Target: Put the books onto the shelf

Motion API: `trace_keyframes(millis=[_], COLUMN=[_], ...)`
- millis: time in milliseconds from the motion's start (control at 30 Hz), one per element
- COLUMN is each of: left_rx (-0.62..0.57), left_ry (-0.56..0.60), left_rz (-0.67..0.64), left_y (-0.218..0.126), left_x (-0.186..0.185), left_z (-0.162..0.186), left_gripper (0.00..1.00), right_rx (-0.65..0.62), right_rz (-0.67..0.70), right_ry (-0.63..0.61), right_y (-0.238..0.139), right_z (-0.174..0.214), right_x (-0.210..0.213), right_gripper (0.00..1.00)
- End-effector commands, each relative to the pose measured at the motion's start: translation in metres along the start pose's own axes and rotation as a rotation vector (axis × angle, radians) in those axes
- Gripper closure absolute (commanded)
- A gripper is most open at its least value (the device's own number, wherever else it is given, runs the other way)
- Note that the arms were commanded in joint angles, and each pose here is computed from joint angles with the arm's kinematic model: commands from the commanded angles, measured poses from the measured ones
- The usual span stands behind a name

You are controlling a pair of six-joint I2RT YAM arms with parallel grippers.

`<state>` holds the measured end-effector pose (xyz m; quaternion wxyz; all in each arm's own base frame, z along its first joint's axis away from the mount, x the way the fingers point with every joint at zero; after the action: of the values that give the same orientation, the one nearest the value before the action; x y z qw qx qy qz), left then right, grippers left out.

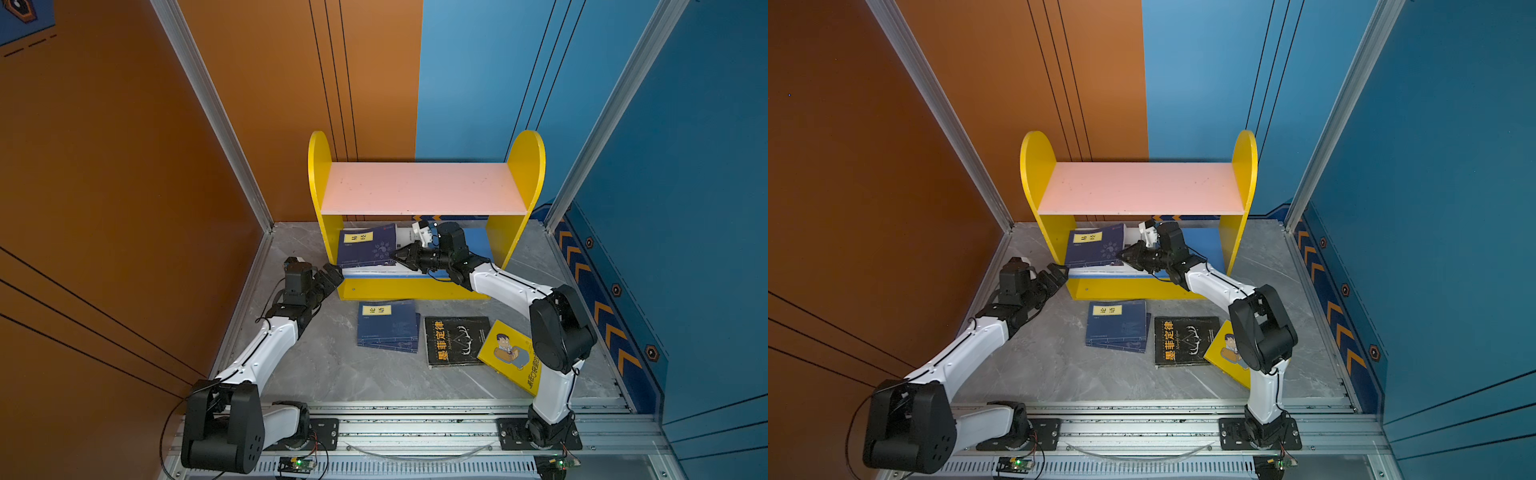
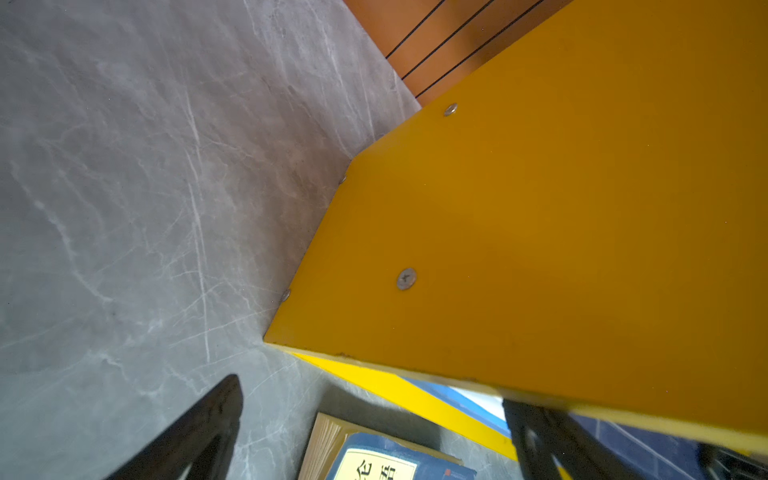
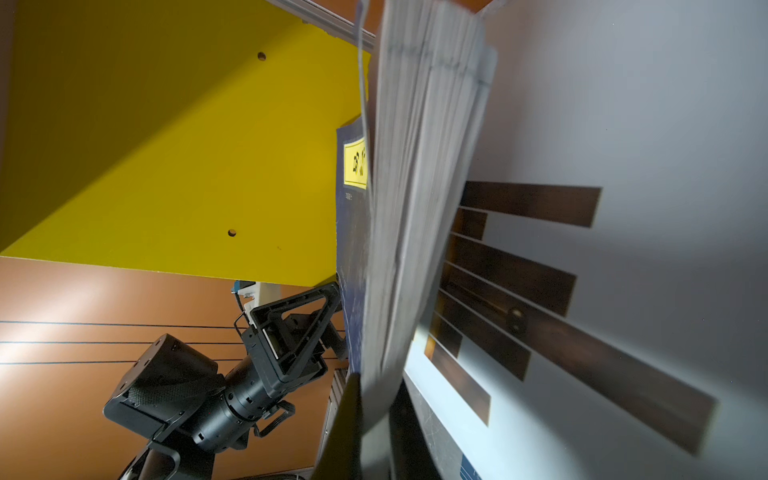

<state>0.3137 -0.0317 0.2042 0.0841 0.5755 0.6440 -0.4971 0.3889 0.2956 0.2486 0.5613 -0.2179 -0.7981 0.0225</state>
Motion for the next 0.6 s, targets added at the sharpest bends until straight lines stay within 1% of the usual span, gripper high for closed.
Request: trace_keyframes(millis=[0,133,233,367,467,567], left_rx=[-0.019,-0.014,-0.022,-0.05,-0.11,-0.147], left_ry=[-0.021,-0.035,-0.04,-0.018,0.041,0.055], left_rz=[-0.134,-0.168,-0.155,-0.055,0.032,0.105], left_y=[0.006,0.008,0.006,-0.002,-0.015,-0.022], left_x=[0.021,0.029,0.028,0.011,-0.008,-0.018], left_z=[0.005,0.01,0.008,0.002,-0.002,-0.006], left_gripper=[0.02,0.02,0.02,0.02,0.02,0.02], right_rx=[0.043,0.039,0.046,0.059,0.066,0.077], right_rz=[0.023,0.056,0.071,0.082,0.085,0.084], right_ry=[-0.026,-0.034,-0.043,-0.05,-0.057,-0.063], right_y=[0.01,0.009,0.009,0.01,0.01,0.01], right_z=[0.008,0.007,0.006,0.008,0.01,0.011], right_x=[-0.001,-0.003,-0.002,-0.002,-0.001,0.001], right_gripper=[0.95,0.92,0.92,0.93,0.93,0.94])
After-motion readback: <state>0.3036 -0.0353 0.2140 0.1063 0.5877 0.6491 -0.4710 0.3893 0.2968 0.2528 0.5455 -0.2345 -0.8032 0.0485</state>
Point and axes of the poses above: each gripper's point midway between its finger pads, its own y axis out along the fingers, its own x axis along the line the jaws close on, z = x × y, the point moved 8 cm from there along -y, back along the fingers, and after that the axes turned 1 degree about -y, right-handed, at the moved point
